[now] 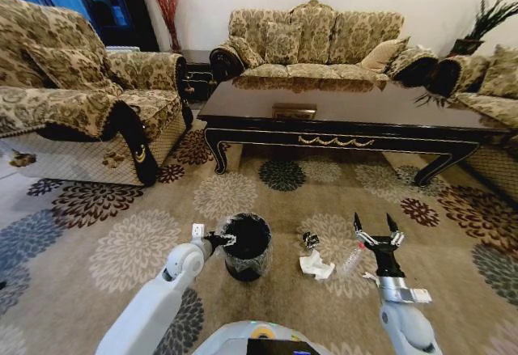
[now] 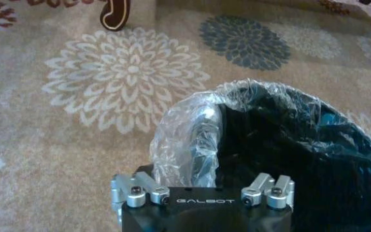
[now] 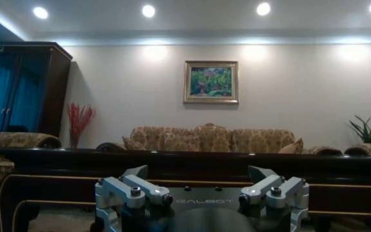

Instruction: Move to the front of the table and pick up the trash from the floor, then place it into the trash bin.

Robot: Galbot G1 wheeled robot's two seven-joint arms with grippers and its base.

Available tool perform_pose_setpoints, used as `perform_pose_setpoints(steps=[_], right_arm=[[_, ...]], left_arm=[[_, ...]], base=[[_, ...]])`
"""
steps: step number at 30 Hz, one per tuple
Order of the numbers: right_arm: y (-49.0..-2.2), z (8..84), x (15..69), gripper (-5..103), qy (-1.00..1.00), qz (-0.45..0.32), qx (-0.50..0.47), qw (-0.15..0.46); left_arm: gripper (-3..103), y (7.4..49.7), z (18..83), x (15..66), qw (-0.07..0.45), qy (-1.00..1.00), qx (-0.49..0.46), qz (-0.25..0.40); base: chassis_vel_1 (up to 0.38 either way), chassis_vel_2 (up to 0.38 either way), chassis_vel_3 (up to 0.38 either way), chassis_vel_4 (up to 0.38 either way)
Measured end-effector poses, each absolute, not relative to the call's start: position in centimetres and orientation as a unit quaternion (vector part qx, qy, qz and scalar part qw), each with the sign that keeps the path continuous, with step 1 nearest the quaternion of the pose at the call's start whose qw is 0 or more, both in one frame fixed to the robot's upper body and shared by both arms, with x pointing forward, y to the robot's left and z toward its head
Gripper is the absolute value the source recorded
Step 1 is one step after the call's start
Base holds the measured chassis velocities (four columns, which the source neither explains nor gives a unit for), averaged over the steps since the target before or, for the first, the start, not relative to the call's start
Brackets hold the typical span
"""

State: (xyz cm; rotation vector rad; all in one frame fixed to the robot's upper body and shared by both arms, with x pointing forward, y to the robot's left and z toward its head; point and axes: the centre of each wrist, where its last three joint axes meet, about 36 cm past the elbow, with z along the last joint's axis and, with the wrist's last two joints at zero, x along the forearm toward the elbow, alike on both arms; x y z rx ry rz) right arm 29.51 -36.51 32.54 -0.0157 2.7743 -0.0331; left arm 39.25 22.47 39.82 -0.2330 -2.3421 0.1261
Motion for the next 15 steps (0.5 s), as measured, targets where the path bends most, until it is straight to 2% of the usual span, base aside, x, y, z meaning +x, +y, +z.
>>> perform_pose_setpoints(steps=[1,5,6,7,10,13,14,15], right_arm=[[-36.51,32.53,29.53,100,0.983,-0.012,-0.006,0.182],[-36.37,32.34,29.66,100,0.983,-0.010,-0.007,0.182],[-36.37,32.34,29.66,100,0.983,-0.010,-0.007,0.182],[-36.30,32.27,29.67,100,0.983,-0.009,-0.007,0.182],[-36.21,32.20,29.67,100,0.983,-0.009,-0.008,0.181],[-36.08,32.14,29.66,100,0.983,-0.008,-0.009,0.181],[-36.08,32.14,29.66,100,0.983,-0.008,-0.009,0.181],[-36.04,32.12,29.66,100,0.983,-0.007,-0.009,0.181]], left_arm=[[85,22.45,39.77,39.20,0.383,-0.918,-0.091,0.049],[63,22.61,39.30,38.87,0.387,-0.917,-0.087,0.046],[63,22.61,39.30,38.87,0.387,-0.917,-0.087,0.046],[57,22.74,39.18,38.85,0.389,-0.916,-0.084,0.047],[52,22.88,39.08,38.85,0.389,-0.916,-0.081,0.048],[36,23.14,38.90,38.73,0.391,-0.916,-0.076,0.051],[36,23.14,38.90,38.73,0.391,-0.916,-0.076,0.051],[30,23.20,38.86,38.69,0.392,-0.916,-0.075,0.051]], base=[[0.000,0.000,0.000,0.000],[0.000,0.000,0.000,0.000],[0.000,0.000,0.000,0.000],[0.000,0.000,0.000,0.000],[0.000,0.000,0.000,0.000],[0.000,0.000,0.000,0.000],[0.000,0.000,0.000,0.000],[0.000,0.000,0.000,0.000]])
